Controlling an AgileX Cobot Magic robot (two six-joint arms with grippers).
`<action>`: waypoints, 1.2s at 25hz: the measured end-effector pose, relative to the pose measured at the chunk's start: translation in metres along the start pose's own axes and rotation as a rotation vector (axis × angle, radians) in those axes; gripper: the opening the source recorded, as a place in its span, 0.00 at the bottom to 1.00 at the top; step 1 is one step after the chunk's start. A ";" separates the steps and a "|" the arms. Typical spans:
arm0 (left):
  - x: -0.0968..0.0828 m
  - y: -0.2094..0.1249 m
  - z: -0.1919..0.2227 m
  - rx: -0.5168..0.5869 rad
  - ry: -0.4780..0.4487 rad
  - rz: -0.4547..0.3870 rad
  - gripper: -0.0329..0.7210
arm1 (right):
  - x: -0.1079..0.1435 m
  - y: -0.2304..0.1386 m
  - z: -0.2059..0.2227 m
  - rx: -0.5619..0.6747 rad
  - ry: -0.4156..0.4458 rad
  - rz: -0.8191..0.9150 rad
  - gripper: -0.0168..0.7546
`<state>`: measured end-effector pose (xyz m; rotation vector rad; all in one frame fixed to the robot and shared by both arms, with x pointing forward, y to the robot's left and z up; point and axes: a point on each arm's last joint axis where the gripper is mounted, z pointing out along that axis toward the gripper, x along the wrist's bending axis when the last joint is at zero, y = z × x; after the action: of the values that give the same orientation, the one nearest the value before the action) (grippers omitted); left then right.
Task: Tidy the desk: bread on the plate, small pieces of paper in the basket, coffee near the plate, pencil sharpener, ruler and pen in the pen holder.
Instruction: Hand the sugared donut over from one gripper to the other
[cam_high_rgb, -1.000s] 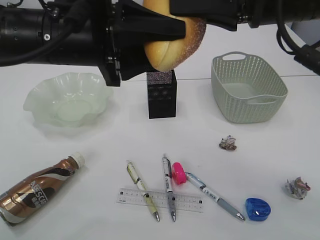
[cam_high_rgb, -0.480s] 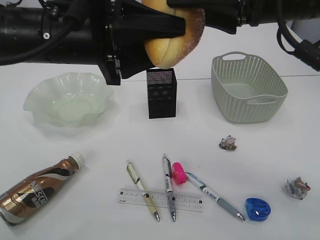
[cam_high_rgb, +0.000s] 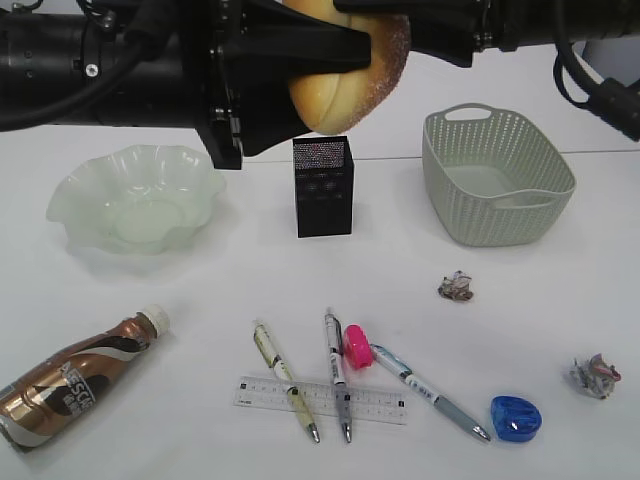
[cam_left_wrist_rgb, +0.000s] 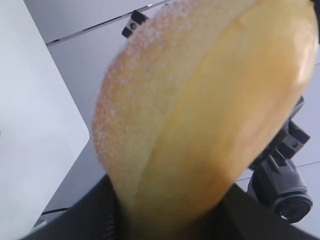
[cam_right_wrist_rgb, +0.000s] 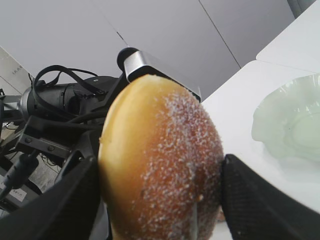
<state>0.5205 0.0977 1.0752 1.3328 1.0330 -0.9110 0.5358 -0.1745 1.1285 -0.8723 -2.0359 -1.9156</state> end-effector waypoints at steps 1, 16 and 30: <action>0.000 0.000 0.000 0.000 0.000 0.000 0.44 | 0.000 0.000 0.000 0.000 0.000 0.000 0.75; 0.000 0.000 0.000 0.000 -0.003 -0.001 0.44 | 0.000 0.000 0.000 -0.005 0.005 0.003 0.85; -0.002 0.001 0.000 -0.006 -0.020 -0.006 0.44 | 0.001 0.003 0.000 -0.030 0.013 0.018 0.78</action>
<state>0.5205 0.0976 1.0770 1.3139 1.0241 -0.9226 0.5364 -0.1744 1.1314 -0.8803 -1.9902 -1.9422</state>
